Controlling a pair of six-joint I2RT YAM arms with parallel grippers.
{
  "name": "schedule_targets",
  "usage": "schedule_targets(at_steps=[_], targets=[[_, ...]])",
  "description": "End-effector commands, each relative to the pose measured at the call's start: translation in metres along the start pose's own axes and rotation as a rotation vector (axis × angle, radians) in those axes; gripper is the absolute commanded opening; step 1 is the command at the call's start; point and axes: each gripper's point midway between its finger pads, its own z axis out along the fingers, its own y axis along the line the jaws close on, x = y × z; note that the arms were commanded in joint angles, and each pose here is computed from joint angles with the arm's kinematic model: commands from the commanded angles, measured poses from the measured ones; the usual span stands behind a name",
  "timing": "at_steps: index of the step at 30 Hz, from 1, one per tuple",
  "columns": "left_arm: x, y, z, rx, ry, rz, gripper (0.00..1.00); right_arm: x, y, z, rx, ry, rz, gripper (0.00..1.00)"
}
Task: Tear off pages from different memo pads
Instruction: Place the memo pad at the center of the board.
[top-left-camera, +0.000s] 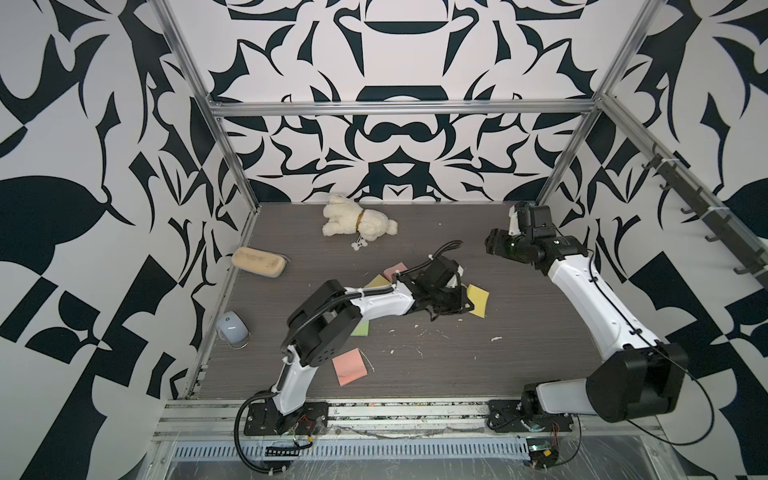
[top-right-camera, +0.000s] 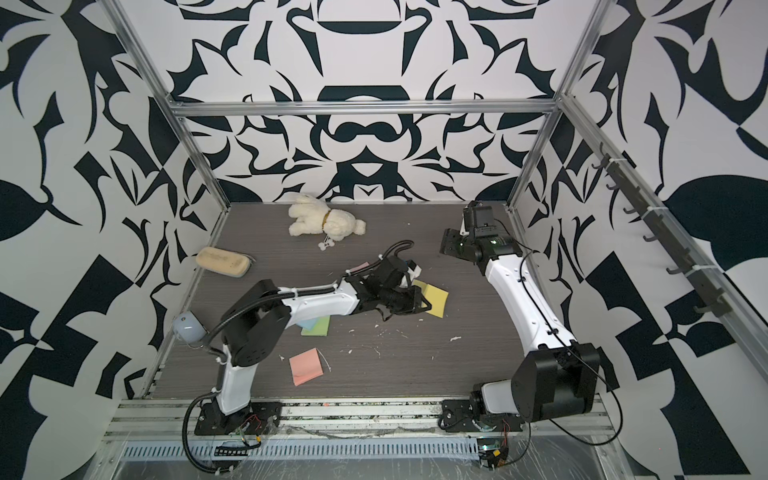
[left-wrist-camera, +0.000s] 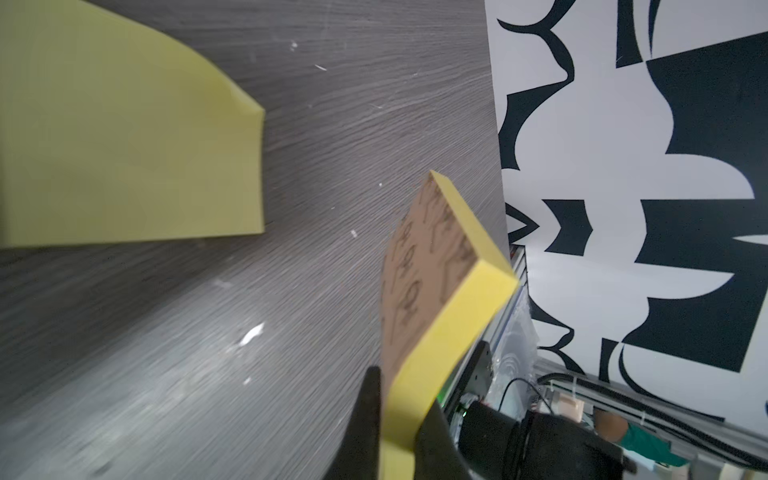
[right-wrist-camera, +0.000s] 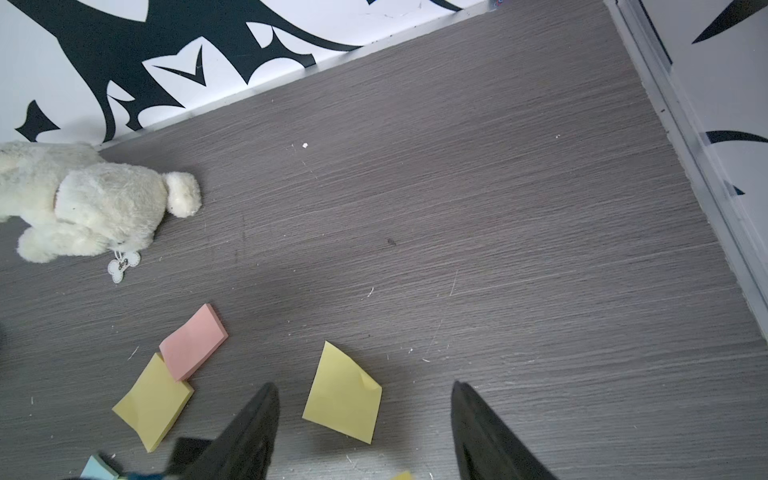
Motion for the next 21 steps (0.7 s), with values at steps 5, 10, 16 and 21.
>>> schedule_targets(at_steps=[5, 10, 16, 21], targets=[[0.007, 0.005, 0.055, 0.002, 0.067, -0.188, 0.00, -0.006, -0.004, -0.017, 0.016, -0.079, -0.004, 0.68], [0.015, 0.013, 0.069, -0.063, 0.115, -0.217, 0.00, 0.001, -0.005, -0.015, 0.006, -0.071, -0.003, 0.67], [0.018, 0.017, 0.059, -0.130, 0.121, -0.196, 0.38, 0.004, -0.002, -0.011, -0.012, -0.062, 0.009, 0.66], [0.013, 0.007, 0.034, -0.171, 0.110, -0.093, 0.60, 0.004, 0.000, -0.007, -0.017, -0.042, 0.017, 0.66]])
